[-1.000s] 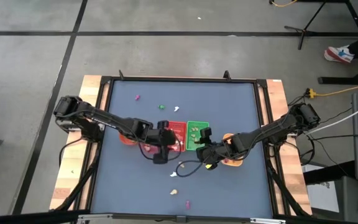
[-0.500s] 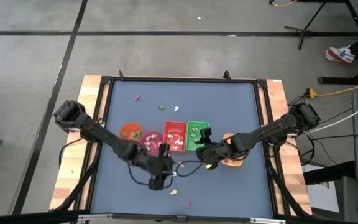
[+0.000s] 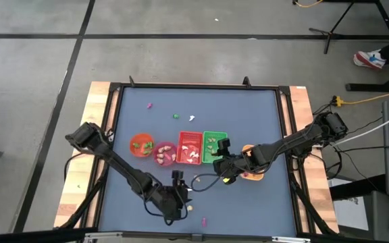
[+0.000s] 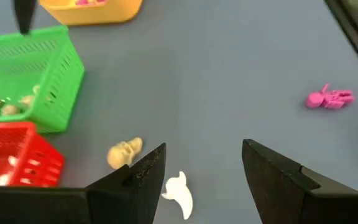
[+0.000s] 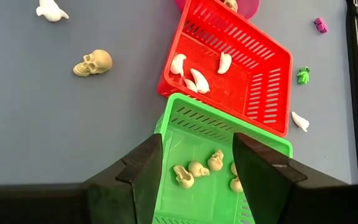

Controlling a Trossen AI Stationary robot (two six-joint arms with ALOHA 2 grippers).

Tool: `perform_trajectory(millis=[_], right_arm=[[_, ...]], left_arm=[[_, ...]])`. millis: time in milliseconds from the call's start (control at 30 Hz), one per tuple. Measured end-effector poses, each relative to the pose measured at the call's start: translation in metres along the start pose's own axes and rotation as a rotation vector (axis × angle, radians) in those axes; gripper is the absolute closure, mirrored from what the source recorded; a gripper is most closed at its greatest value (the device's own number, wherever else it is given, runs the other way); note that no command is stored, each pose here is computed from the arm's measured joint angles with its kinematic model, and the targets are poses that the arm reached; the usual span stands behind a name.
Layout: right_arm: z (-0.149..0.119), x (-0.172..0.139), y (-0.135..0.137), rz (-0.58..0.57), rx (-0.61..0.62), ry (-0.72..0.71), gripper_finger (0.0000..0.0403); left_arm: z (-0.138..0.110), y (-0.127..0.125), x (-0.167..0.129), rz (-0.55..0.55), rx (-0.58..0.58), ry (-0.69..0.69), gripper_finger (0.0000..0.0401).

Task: Sort Halloween decoration
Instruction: Put the white ghost toy into the red bin

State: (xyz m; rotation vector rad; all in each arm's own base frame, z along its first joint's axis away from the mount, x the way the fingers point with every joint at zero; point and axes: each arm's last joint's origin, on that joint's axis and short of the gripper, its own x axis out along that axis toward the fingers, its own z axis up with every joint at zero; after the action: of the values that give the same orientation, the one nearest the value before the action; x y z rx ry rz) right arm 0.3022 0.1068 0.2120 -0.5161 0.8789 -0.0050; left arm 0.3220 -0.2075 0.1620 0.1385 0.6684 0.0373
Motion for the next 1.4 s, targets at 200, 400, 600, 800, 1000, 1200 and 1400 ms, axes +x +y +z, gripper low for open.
perform_trajectory(millis=[200,400,600,800,1000,1200,1400], right_arm=[[0.0,0.0,0.0,0.0,0.013,0.0,0.0207],[0.0,0.0,0.0,0.0,0.013,0.0,0.0207],[0.0,0.0,0.0,0.0,0.013,0.001,0.0207],[0.0,0.0,0.0,0.0,0.014,0.001,0.0207],[0.0,0.0,0.0,0.0,0.014,0.001,0.0207],[0.0,0.0,0.0,0.0,0.013,0.001,0.0207],[0.0,0.0,0.0,0.0,0.013,0.001,0.0207]], left_arm=[[-0.016,-0.006,0.02,0.041,0.011,0.015,0.0206],[-0.028,-0.006,0.035,0.08,-0.019,0.048,0.0206],[-0.032,-0.001,0.04,0.122,-0.039,0.062,0.0206],[-0.035,0.003,0.04,0.138,-0.087,0.091,0.0206],[-0.04,0.004,0.04,0.157,-0.141,0.133,0.0205],[-0.04,0.004,0.04,0.146,-0.143,0.14,0.0208],[-0.039,0.007,0.041,0.137,-0.151,0.15,0.0229]])
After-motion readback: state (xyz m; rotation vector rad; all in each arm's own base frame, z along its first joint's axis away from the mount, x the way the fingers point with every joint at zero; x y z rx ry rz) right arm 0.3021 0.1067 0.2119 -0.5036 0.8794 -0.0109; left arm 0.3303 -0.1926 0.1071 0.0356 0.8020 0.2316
